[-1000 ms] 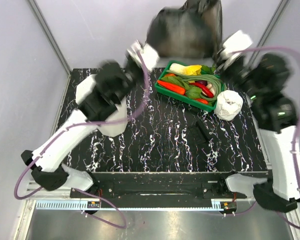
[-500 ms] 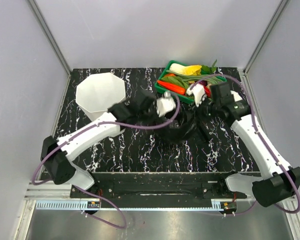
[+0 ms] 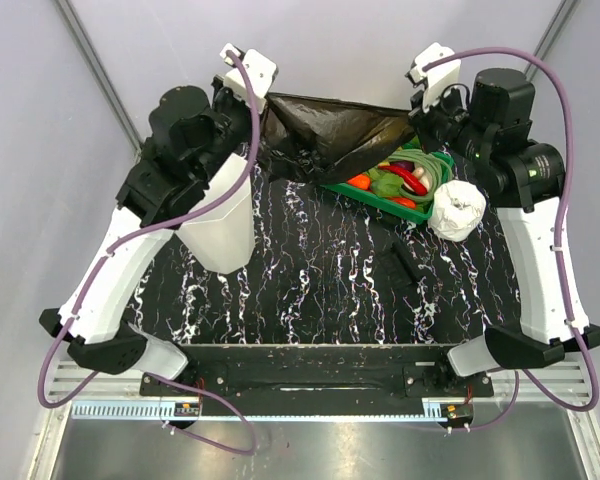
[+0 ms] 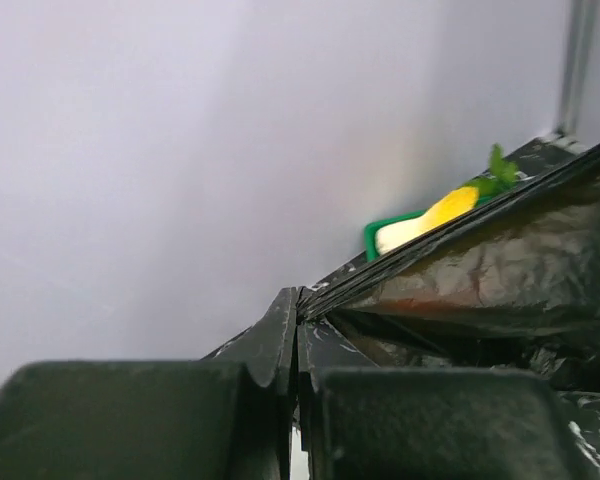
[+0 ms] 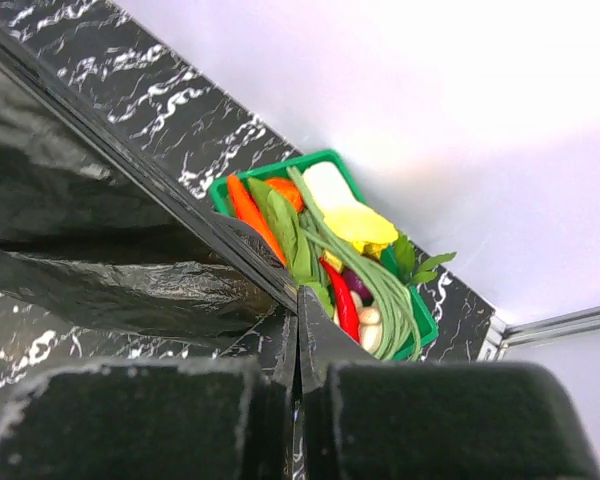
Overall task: Put the trash bags into the trash bin
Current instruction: Place the trash bag in the trash bin.
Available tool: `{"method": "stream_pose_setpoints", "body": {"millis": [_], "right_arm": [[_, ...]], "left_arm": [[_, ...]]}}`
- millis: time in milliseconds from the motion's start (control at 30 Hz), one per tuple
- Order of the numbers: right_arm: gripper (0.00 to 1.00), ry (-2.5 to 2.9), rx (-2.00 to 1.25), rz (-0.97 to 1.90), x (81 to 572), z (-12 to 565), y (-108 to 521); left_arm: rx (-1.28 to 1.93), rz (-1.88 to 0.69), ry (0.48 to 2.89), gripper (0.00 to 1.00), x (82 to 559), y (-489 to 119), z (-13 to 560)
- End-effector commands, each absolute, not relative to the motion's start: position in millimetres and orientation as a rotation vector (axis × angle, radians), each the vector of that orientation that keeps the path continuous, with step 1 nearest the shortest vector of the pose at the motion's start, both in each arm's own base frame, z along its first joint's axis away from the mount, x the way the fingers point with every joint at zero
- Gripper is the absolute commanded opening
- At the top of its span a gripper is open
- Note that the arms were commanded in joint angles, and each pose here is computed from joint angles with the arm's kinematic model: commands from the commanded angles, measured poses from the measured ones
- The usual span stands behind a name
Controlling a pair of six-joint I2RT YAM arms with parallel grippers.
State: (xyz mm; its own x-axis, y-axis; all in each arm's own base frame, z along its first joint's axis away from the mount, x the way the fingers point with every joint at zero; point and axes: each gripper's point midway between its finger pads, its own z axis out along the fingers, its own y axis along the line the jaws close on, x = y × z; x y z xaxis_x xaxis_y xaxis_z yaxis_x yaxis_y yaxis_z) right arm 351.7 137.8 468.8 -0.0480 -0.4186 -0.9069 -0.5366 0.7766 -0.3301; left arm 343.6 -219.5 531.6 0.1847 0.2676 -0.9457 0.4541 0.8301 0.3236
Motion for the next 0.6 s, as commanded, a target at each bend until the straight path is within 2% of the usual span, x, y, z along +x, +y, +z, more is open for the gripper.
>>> {"method": "stream_pose_setpoints", "body": {"millis": [0, 167, 267, 400, 567], "right_arm": [[0.00, 1.721, -0.574, 0.038, 370.5, 476.4, 105.6], [0.00, 1.887, -0.665, 0.231, 364.7, 409.1, 133.1], [0.00, 1.901, -0.687, 0.301, 360.0, 396.5, 142.7], [0.00, 1.852, -0.803, 0.512, 340.8, 412.7, 172.8], [0.00, 1.766, -0.893, 0.711, 328.5, 454.3, 200.9]], "left_arm": [[0.468, 0.175, 1.476, 0.00, 383.0, -172.2, 506.6], [0.502, 0.302, 1.528, 0.00, 404.2, -168.5, 474.8], [0.463, 0.336, 1.542, 0.00, 421.3, -164.4, 474.5], [0.422, 0.229, 1.532, 0.00, 417.5, -166.8, 503.2], [0.479, 0.032, 1.439, 0.00, 378.5, -177.2, 551.2]]}}
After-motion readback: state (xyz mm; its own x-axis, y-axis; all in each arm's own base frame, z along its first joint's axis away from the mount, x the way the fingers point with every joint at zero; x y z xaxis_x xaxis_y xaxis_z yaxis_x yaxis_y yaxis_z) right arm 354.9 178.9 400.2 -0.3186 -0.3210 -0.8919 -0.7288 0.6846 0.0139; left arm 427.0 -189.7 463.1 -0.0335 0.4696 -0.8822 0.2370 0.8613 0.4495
